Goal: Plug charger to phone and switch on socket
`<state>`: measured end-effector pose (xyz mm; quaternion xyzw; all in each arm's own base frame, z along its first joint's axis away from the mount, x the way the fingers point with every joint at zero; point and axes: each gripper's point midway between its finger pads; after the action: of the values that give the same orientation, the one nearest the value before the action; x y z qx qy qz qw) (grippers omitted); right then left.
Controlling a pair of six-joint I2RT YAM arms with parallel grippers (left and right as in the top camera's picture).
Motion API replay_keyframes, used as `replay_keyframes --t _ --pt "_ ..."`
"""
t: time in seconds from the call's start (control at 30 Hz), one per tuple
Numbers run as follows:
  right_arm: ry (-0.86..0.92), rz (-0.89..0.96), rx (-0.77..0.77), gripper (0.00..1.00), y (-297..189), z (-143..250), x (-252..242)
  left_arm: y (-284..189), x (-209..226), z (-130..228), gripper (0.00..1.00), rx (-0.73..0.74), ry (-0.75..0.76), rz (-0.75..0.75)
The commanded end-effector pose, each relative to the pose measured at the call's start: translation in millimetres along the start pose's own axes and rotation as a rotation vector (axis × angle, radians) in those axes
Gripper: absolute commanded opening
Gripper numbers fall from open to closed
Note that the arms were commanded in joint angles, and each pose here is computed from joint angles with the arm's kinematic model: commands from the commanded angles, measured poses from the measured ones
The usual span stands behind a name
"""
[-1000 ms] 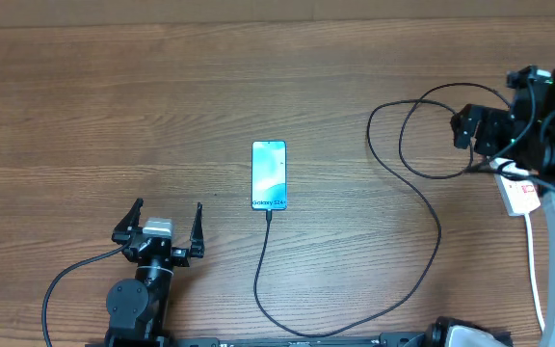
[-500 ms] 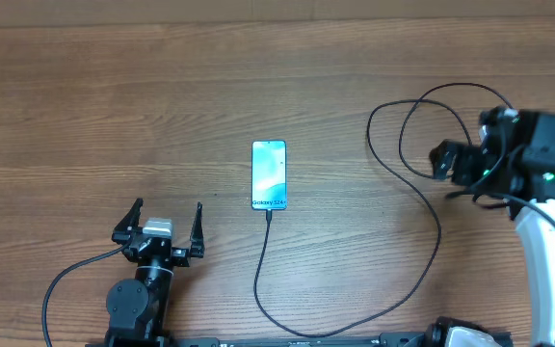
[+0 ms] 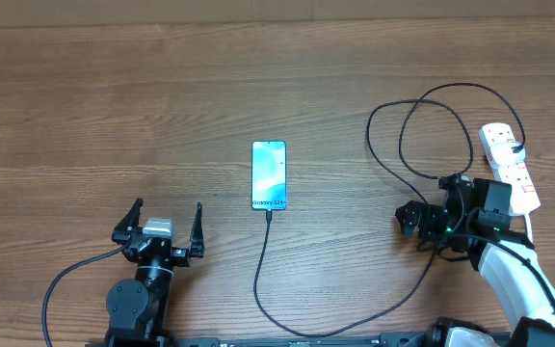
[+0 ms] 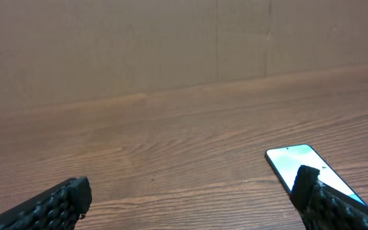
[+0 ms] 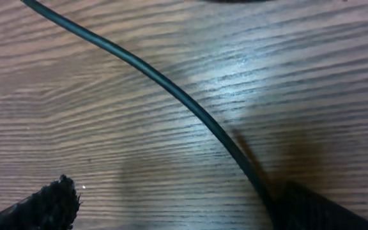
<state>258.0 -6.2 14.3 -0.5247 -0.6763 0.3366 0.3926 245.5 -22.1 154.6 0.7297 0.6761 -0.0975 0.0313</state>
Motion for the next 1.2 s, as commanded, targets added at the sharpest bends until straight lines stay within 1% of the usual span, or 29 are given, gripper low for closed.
replay_keyframes --t 0.0,0.3,0.5,0.6,0.83,1.03,1.17 --pt "-0.007 -0.007 -0.011 1.00 -1 0 3 0 -1 -1 0.99 -0.008 -0.003 0.007" --pt "-0.008 -0.008 -0.016 1.00 -1 -1 3 0 -1 -1 0.99 -0.008 -0.003 0.007" --pt "-0.028 -0.065 -0.041 1.00 3 -1 16 0 -1 -1 1.00 -0.008 -0.003 0.007" --pt "-0.066 -0.078 -0.050 1.00 6 -4 24 0 -1 -1 0.99 -0.008 -0.003 0.007" --pt "-0.215 -0.133 -0.106 1.00 8 -22 60 0 -1 -1 1.00 -0.008 -0.003 0.007" --pt "-0.240 -0.132 -0.143 1.00 2 -28 65 0 -1 -1 1.00 -0.008 -0.003 0.007" --pt "-0.258 -0.125 -0.199 1.00 2 -22 66 0 -1 -1 1.00 -0.008 -0.003 0.007"
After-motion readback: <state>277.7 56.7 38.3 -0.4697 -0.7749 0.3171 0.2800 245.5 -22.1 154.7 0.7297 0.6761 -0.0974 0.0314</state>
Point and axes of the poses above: each gripper's point midway between its finger pads, its own y axis out along the fingers, its own x axis along the line the jaws close on, z = x × y, and after that the axes turned 15 degrees about -y, right-handed
